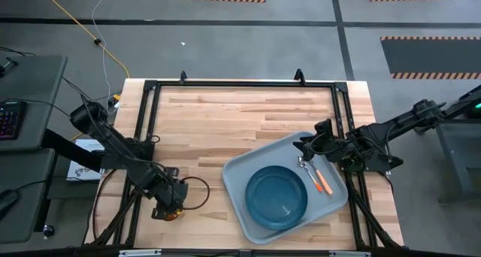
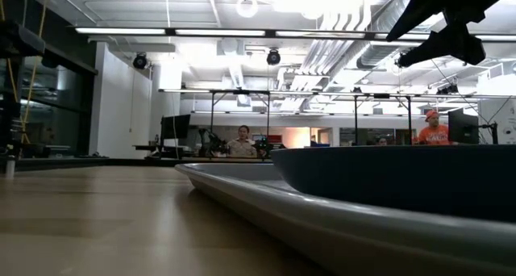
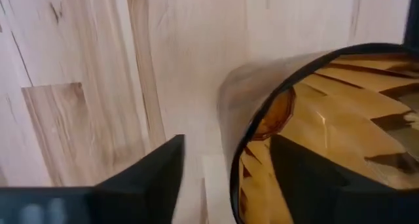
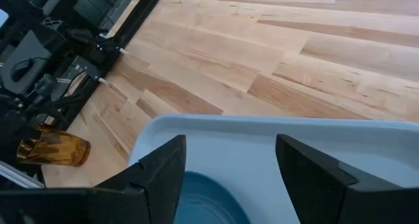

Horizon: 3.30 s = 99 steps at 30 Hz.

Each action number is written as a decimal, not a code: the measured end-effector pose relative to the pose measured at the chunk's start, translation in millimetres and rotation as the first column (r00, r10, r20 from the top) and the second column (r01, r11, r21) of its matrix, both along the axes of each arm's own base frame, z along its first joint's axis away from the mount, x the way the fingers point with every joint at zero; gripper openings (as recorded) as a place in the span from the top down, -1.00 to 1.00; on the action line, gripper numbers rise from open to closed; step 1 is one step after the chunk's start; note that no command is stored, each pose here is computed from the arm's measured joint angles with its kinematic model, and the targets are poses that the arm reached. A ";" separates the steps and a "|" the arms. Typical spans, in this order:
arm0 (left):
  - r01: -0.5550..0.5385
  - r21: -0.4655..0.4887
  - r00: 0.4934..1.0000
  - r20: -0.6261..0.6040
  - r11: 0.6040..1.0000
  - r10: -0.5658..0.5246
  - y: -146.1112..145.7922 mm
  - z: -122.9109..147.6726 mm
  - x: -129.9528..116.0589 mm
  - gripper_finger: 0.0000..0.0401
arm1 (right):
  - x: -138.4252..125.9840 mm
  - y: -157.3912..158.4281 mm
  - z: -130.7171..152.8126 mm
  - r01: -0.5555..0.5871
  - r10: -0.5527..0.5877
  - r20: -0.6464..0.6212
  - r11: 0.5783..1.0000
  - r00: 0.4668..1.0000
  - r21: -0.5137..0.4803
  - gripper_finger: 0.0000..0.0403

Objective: Pick and place plate/cup/fork/spoon on tray
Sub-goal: Put the yellow cup on the top left of the gray tray, then return to Home Position

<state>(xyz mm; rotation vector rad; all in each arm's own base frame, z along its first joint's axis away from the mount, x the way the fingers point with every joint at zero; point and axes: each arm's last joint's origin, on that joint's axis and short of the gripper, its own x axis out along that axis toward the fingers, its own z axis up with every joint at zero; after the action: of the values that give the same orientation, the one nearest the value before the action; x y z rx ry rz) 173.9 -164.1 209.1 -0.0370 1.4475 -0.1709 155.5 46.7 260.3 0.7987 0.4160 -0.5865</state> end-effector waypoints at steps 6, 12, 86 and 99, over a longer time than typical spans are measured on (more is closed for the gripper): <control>-0.006 0.007 1.000 -0.008 1.000 0.006 1.1 -1.5 1.4 0.63 | -0.2 -0.1 -0.3 -0.001 0.001 -0.004 1.000 1.000 -0.002 -0.13; -0.034 -0.035 0.999 -0.022 0.999 0.033 17.4 9.0 3.8 0.93 | -0.5 -0.2 -0.7 -0.002 0.002 -0.009 1.000 1.000 -0.003 -0.13; 0.010 0.002 0.997 0.079 1.000 -0.010 139.2 14.3 253.1 0.62 | -0.2 -0.1 -0.6 0.013 -0.013 0.003 1.000 1.000 0.019 -0.13; 0.003 -0.003 0.992 0.125 1.000 -0.002 141.4 25.8 258.0 -0.08 | -0.2 0.1 -0.6 0.008 -0.008 0.001 1.000 1.000 0.021 -0.13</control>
<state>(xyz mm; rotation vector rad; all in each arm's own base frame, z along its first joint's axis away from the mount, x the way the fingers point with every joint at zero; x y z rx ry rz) 431.9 -22.7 234.8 -0.0268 1.3221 -0.1747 155.4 46.8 259.6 0.8208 0.4184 -0.5902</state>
